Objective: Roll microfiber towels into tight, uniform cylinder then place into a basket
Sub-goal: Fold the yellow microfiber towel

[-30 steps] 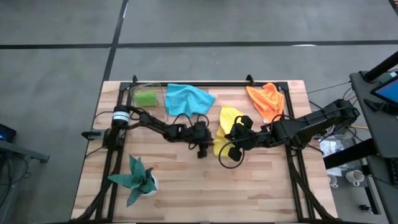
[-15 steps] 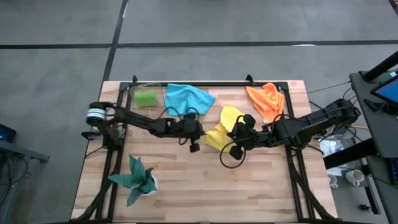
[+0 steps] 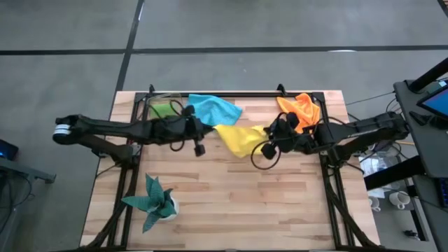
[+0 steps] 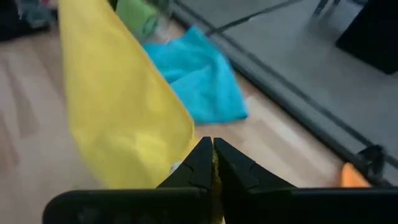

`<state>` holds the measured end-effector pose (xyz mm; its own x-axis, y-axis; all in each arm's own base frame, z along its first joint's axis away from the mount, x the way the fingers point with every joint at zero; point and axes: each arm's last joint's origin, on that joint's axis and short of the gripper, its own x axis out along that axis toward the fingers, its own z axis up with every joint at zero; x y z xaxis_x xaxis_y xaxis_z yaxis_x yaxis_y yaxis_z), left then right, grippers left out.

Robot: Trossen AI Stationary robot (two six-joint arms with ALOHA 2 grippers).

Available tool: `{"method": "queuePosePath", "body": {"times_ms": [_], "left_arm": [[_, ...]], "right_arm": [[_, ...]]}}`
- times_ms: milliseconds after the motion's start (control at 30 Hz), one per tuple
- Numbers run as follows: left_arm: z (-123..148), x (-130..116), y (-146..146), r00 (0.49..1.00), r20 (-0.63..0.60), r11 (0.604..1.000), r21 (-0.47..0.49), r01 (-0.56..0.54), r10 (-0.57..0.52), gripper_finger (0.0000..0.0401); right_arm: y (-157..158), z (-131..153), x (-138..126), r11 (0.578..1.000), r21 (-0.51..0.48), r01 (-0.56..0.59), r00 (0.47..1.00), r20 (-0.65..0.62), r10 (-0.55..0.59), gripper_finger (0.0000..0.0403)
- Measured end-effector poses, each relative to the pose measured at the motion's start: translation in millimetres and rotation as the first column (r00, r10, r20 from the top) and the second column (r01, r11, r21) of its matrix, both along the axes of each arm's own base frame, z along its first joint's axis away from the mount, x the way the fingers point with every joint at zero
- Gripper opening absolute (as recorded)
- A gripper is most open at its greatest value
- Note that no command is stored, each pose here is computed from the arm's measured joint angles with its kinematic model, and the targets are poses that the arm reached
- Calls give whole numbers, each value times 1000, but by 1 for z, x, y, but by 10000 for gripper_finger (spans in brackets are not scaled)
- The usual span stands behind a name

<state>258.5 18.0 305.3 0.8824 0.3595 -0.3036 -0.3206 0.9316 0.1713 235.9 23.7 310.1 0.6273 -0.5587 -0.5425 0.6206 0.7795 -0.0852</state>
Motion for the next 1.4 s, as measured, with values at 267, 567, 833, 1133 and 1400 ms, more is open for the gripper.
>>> {"method": "queuePosePath", "body": {"times_ms": [267,567,833,1133,1400], "left_arm": [[18,-20,1,995,56,995,55,-83,80,0],[62,-25,2,972,197,953,249,-173,125,0],[103,-12,3,964,216,890,394,-231,155,0],[87,-4,-19,956,70,794,542,-275,284,0],[42,-14,-85,969,18,831,511,-219,245,0]], "right_arm": [[-20,-1,-8,997,-19,80,997,-9,-80,9],[-34,32,-16,968,-181,177,984,48,-170,9],[-37,80,-23,954,-253,160,985,107,-137,8],[-15,72,-22,951,-307,39,999,36,-30,8],[36,40,-26,965,-217,-147,986,43,160,8]]}}
